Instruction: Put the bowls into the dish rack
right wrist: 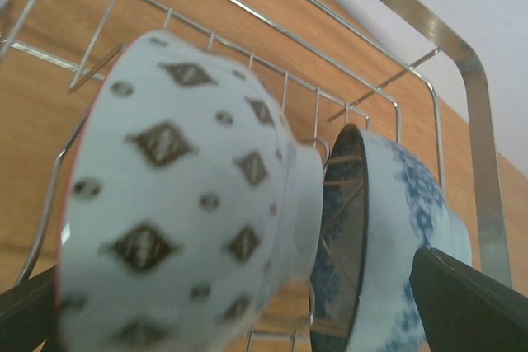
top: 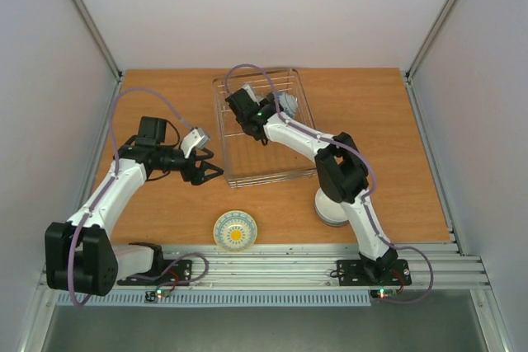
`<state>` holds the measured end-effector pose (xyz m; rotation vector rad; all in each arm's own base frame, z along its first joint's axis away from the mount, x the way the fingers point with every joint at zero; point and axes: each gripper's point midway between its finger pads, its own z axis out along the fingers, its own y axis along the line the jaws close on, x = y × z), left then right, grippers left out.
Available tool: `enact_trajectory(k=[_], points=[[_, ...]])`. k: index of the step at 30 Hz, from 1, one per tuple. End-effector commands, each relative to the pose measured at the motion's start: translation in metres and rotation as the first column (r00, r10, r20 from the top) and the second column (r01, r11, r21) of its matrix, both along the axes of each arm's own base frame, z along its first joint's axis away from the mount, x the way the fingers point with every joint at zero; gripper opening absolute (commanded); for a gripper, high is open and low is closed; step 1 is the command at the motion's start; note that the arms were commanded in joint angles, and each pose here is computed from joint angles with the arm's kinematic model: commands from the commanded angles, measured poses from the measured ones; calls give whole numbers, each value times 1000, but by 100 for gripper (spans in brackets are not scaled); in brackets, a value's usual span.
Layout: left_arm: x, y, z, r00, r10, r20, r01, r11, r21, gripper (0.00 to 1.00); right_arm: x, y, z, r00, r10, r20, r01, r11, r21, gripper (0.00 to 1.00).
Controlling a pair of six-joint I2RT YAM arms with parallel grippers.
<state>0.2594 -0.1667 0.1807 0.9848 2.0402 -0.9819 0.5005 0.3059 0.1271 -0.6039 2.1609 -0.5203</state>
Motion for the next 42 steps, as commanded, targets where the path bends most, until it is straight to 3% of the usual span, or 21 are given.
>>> enact_trajectory(k=[1, 5, 11, 20, 24, 42], points=[[-1, 1, 2, 1000, -10, 15, 10, 1000, 16, 84, -23, 13, 67, 996, 67, 57, -77, 977, 200, 99], [-2, 0, -13, 1000, -12, -13, 13, 993, 114, 81, -54, 19, 89, 990, 136, 42, -143, 942, 303, 99], [-22, -8, -56, 996, -89, -31, 94, 935, 341, 78, -88, -3, 100, 995, 94, 20, -94, 908, 409, 99], [-49, -12, -91, 974, -209, -86, 223, 835, 503, 72, -129, -39, 115, 998, 45, 39, -59, 846, 531, 99], [-61, -14, -98, 958, -253, -136, 287, 806, 518, 66, -136, -48, 114, 999, 26, 35, -41, 843, 536, 99], [-95, -22, -113, 888, -339, -311, 454, 758, 469, 68, -141, -59, 87, 1000, -15, -7, 16, 860, 510, 99]])
